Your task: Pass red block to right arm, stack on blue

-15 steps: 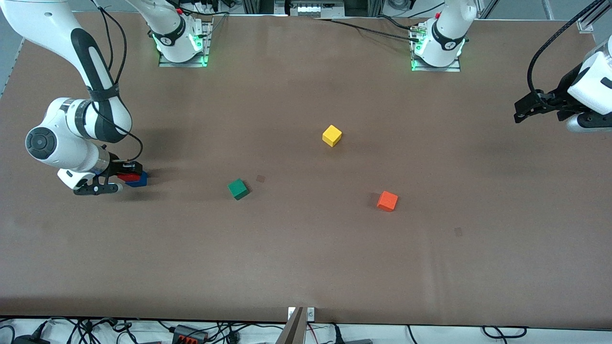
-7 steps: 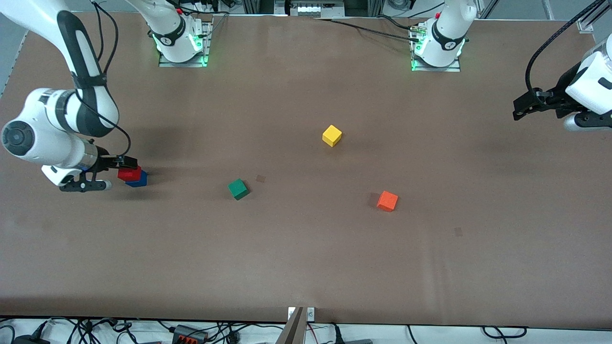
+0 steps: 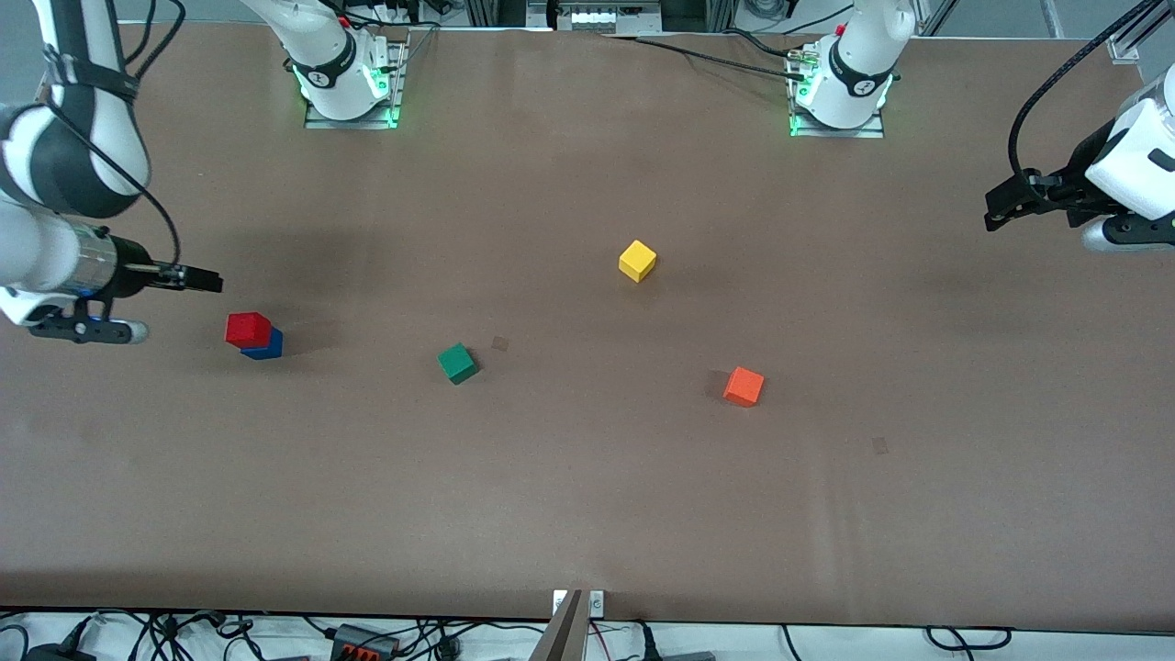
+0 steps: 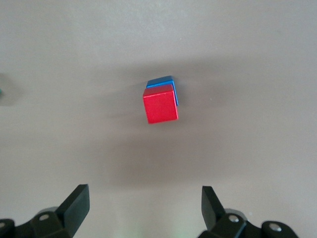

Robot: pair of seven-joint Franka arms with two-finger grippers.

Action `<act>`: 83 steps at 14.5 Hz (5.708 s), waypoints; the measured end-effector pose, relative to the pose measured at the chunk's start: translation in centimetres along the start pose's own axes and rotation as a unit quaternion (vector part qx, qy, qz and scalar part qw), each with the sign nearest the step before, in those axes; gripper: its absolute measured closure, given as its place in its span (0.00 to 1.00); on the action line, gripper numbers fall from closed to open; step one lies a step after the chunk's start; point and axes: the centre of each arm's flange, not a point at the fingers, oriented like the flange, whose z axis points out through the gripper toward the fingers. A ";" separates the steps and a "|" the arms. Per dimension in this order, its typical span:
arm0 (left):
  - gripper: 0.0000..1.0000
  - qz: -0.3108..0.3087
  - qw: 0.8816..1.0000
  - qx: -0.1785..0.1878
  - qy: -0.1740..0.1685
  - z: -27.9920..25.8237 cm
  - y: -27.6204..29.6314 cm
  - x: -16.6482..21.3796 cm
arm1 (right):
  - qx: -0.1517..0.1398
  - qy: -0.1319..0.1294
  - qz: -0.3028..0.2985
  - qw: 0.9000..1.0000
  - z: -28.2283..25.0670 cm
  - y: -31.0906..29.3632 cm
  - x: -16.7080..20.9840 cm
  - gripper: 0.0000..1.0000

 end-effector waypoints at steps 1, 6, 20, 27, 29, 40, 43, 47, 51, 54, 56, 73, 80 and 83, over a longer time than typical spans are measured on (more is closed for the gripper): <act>0.00 0.000 1.000 0.000 0.000 0.0 0.0 0.0 | 0.000 0.009 0.001 1.000 -1.9 0.1 -0.1 0.00; 0.00 0.006 1.000 0.000 0.000 0.0 0.7 -0.1 | 0.001 0.070 0.005 0.998 -8.5 0.4 0.2 0.00; 0.00 0.012 1.000 0.000 0.008 -0.8 1.4 -0.1 | 0.005 0.114 0.017 0.993 -12.9 1.6 -0.4 0.00; 0.00 0.013 1.000 0.000 0.008 -0.7 1.4 -0.1 | 0.009 0.119 0.014 0.993 -13.5 2.0 -1.3 0.00; 0.00 0.013 1.000 0.000 0.008 -0.7 1.4 -0.1 | 0.008 0.123 0.001 0.992 -13.3 2.0 -1.9 0.00; 0.00 0.013 1.000 0.000 0.008 -0.7 1.5 0.0 | 0.005 0.121 -0.014 0.993 -10.1 1.4 -7.8 0.00; 0.00 0.013 1.000 0.000 0.008 -0.7 1.5 0.0 | 0.005 0.126 -0.014 0.992 -10.1 1.4 -8.1 0.00; 0.00 0.013 1.000 0.000 0.008 -0.7 1.5 0.0 | 0.005 0.127 -0.016 0.992 -9.8 1.1 -7.4 0.00; 0.00 0.013 1.000 0.000 0.007 -0.7 1.5 0.0 | 0.004 0.132 -0.016 0.991 -10.3 1.0 -6.8 0.00; 0.00 0.013 1.000 0.000 0.007 -0.7 1.5 0.0 | 0.004 0.133 -0.019 0.991 -10.4 0.8 -6.8 0.00; 0.00 0.013 1.000 0.000 0.007 -0.6 1.5 0.1 | 0.003 0.133 -0.022 0.991 -10.4 0.4 -6.8 0.00; 0.00 0.013 1.000 -0.016 0.003 -0.4 1.7 0.2 | 0.002 0.130 -0.034 0.991 -10.1 -1.0 -6.6 0.00; 0.00 0.012 1.000 -0.016 0.003 -0.4 1.7 0.2 | 0.003 0.136 -0.028 0.990 -10.7 -0.3 -6.6 0.00; 0.00 0.012 1.000 -0.016 0.003 -0.4 1.7 0.2 | 0.003 0.134 -0.028 0.991 -10.7 -0.3 -6.6 0.00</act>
